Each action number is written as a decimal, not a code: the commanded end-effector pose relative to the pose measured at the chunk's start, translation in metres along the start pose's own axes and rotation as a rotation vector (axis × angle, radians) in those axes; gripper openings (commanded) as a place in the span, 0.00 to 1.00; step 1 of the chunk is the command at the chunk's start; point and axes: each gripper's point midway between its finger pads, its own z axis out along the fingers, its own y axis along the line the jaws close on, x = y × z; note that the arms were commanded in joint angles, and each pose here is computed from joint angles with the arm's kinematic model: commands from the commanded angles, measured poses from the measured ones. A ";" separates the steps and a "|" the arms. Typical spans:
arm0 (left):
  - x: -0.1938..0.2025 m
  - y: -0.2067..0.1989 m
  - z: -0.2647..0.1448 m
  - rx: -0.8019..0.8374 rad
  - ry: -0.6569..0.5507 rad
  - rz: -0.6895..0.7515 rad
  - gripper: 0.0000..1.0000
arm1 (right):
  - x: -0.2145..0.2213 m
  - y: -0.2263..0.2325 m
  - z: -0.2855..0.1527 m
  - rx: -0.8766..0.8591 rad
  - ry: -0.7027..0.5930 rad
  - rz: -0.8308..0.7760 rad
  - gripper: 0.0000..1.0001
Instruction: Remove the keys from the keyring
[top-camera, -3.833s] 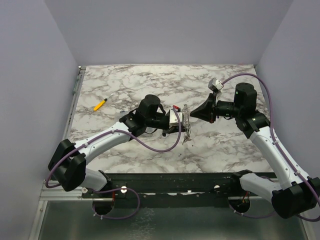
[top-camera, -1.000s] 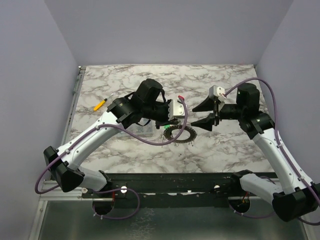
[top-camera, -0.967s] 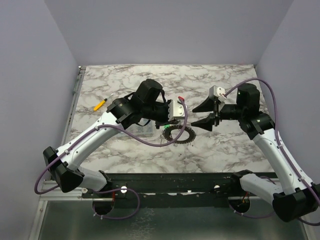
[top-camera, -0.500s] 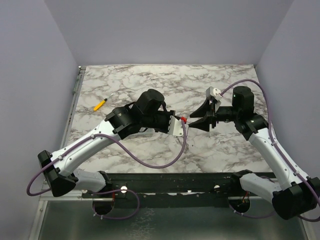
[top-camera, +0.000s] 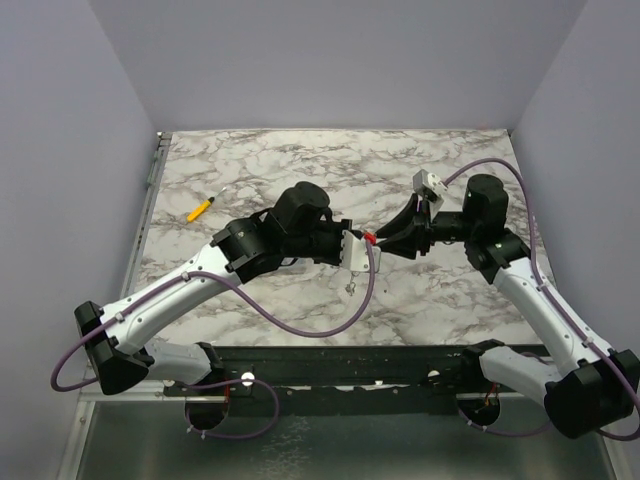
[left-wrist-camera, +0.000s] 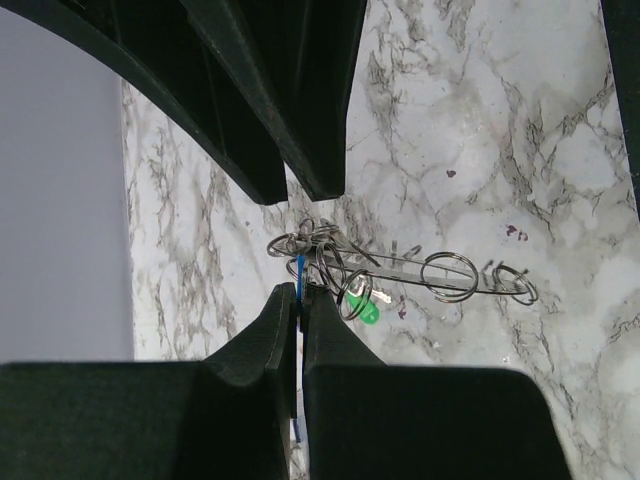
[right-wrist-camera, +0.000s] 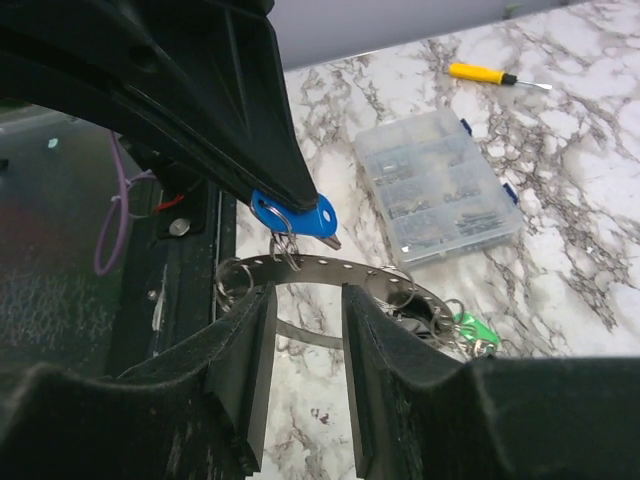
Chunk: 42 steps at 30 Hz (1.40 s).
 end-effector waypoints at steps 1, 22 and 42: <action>-0.023 0.007 -0.008 -0.042 -0.097 -0.009 0.00 | -0.001 0.011 0.005 -0.092 -0.044 0.012 0.40; -0.041 0.010 -0.004 -0.078 -0.219 -0.055 0.00 | -0.006 0.031 0.009 -0.227 -0.103 0.007 0.39; -0.010 0.020 -0.001 -0.168 -0.092 -0.029 0.00 | -0.013 0.015 0.006 -0.107 0.028 -0.090 0.01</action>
